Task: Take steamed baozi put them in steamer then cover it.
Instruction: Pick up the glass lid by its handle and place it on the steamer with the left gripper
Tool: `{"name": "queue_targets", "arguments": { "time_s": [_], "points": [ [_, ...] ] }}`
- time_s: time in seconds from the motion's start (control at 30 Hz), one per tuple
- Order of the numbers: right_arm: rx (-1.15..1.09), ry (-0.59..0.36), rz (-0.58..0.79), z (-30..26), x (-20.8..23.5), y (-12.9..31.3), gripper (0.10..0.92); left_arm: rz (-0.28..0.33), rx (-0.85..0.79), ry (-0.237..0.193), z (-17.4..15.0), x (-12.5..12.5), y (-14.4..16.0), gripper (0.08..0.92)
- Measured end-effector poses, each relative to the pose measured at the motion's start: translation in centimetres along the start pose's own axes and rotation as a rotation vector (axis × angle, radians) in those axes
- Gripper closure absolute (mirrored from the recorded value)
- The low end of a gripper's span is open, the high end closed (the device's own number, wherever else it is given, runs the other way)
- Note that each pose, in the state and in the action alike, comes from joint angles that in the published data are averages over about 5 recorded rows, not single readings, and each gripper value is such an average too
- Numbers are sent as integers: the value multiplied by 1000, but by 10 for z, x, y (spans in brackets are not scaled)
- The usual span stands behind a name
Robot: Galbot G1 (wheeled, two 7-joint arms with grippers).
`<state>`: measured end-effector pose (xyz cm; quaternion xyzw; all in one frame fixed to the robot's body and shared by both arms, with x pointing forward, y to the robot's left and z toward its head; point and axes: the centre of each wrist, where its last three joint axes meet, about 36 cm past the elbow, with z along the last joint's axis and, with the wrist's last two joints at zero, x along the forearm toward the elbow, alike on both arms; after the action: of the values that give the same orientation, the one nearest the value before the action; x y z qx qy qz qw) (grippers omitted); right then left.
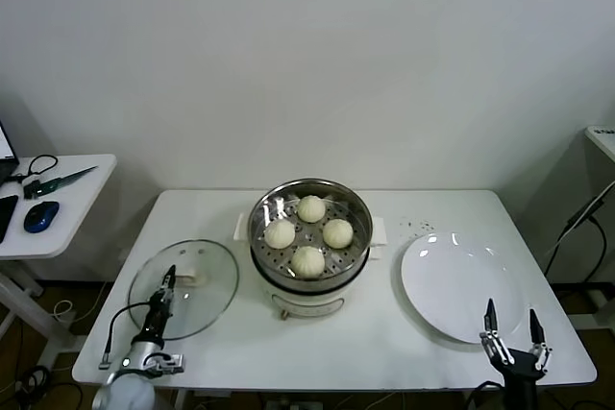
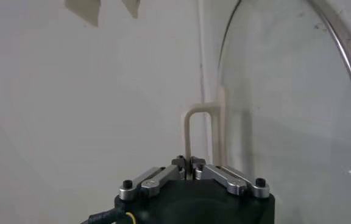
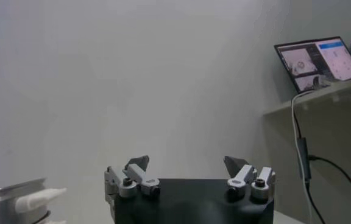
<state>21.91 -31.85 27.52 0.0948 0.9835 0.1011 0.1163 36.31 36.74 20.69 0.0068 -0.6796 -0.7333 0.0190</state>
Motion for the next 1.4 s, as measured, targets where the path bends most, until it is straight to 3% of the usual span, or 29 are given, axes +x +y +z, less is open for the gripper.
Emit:
{"name": "queue_targets", "arguments": {
  "time_s": [0.2, 0.5, 0.83, 1.1, 1.4],
  "points": [
    [3, 1, 3, 0, 0, 0, 200, 1, 63, 21, 2, 2, 18, 863],
    [8, 2, 7, 1, 0, -2, 200, -64, 167, 53, 18, -11, 86, 863],
    [12, 1, 1, 3, -2, 0, 200, -112, 168, 8, 10, -22, 183, 863],
    [29, 21, 1, 6, -1, 3, 200, -122, 138, -34, -34, -24, 250, 863],
    [95, 72, -10, 12, 2, 3, 200, -57, 137, -22, -119, -22, 270, 863]
  ]
}}
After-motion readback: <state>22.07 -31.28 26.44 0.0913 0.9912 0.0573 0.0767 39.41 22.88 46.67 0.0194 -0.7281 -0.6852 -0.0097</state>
